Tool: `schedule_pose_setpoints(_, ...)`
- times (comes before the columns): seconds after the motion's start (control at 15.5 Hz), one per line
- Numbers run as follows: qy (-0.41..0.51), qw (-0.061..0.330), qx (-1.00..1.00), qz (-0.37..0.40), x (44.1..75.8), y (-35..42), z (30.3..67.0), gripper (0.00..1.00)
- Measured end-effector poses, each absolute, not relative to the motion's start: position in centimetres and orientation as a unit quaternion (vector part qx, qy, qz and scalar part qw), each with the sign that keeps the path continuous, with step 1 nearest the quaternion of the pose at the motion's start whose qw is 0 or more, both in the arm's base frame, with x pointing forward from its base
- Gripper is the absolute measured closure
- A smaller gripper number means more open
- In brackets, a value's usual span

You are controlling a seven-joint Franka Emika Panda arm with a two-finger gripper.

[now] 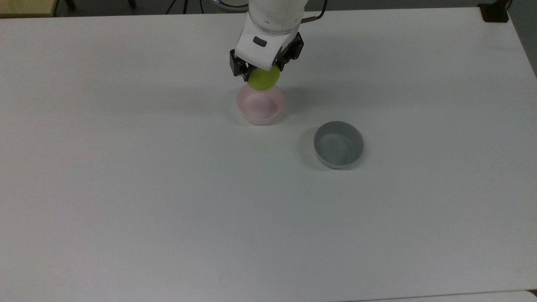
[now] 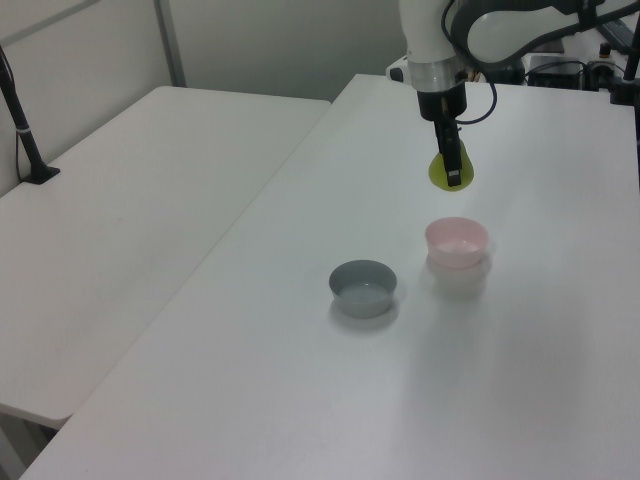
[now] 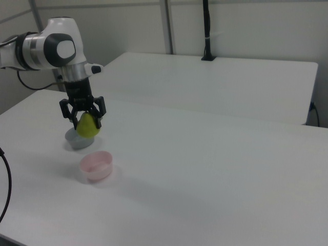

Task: Place the pear in the bowl
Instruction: 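Lower the held pear into the pink bowl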

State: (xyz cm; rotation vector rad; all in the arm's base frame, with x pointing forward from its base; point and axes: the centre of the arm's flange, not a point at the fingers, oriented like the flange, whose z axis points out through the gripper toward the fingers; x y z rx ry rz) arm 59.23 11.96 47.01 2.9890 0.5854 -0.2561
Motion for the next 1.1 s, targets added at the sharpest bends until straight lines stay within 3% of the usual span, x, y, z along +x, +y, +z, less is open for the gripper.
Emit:
schedule_pose_setpoints(0.65,0.191,0.052,0.967,-0.162,59.7,12.0,38.0,0.19)
schedule_pose_setpoints(1.1,0.195,0.057,0.962,-0.182,59.9,12.3,34.6,0.19)
